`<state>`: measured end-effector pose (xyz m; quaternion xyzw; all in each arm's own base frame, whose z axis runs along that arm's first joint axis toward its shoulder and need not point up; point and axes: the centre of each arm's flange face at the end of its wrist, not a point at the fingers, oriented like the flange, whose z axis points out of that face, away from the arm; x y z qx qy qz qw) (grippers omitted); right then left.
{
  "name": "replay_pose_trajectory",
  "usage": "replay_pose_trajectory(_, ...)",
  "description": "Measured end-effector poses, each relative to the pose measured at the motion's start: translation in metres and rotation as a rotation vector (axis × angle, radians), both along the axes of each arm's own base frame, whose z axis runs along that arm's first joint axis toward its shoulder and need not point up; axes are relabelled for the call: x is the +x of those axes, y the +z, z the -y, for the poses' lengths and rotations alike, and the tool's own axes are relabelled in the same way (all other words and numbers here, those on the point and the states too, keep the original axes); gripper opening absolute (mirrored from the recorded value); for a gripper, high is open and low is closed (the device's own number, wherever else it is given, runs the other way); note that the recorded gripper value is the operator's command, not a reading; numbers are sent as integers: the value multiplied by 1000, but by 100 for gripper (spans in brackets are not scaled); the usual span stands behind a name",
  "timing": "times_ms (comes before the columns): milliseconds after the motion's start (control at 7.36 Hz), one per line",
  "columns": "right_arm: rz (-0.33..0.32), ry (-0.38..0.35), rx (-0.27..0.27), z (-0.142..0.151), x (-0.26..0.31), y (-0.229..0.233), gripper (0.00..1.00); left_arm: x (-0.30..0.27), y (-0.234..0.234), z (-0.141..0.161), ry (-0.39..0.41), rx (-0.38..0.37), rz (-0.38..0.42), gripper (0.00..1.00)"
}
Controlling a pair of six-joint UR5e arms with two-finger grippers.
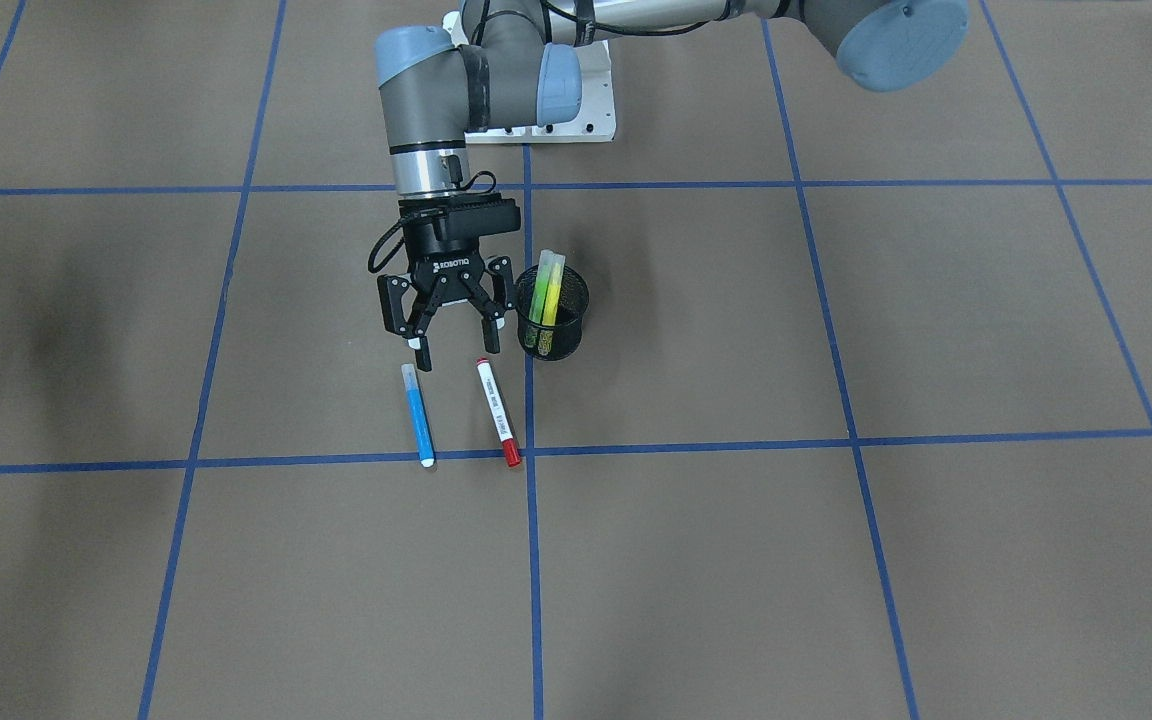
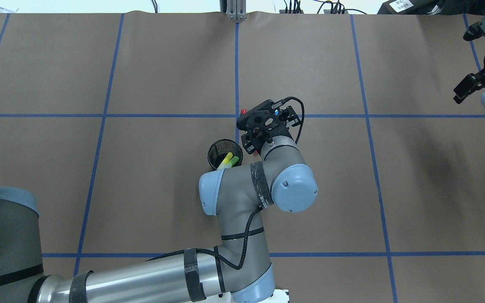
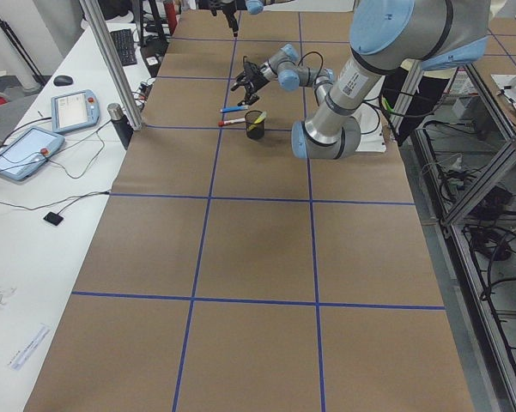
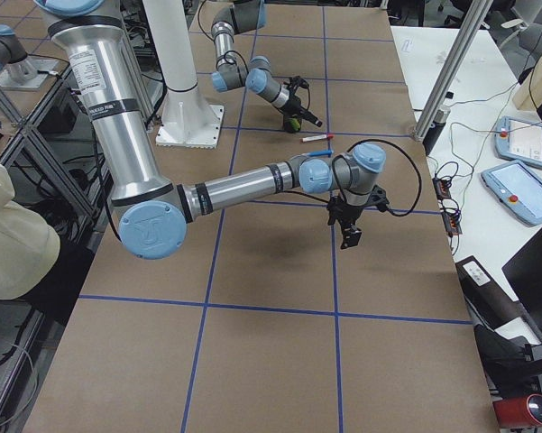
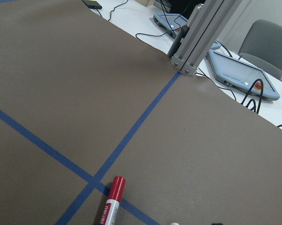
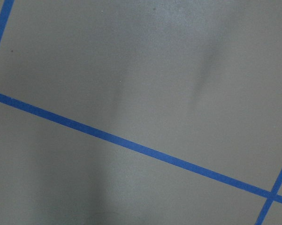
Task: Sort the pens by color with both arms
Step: 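Lower the red-capped marker onto the table beside the cup, release, then withdraw the left arm while the right arm moves toward the cup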
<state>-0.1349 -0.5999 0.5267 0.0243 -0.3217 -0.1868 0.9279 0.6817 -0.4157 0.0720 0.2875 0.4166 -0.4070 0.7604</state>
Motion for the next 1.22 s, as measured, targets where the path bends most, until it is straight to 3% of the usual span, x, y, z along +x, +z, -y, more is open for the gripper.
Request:
replay_pose_trajectory(272, 2, 3, 1, 1, -1, -3, 99, -38, -35, -11, 83, 35, 21, 92)
replay_pose_trajectory(680, 48, 8, -5, 7, -6, -19, 99, -124, -64, -30, 306, -21, 138, 97)
replay_pose_trajectory(1224, 121, 81, -51, 22, -33, -72, 99, -230, -23, 5, 592, -78, 277, 99)
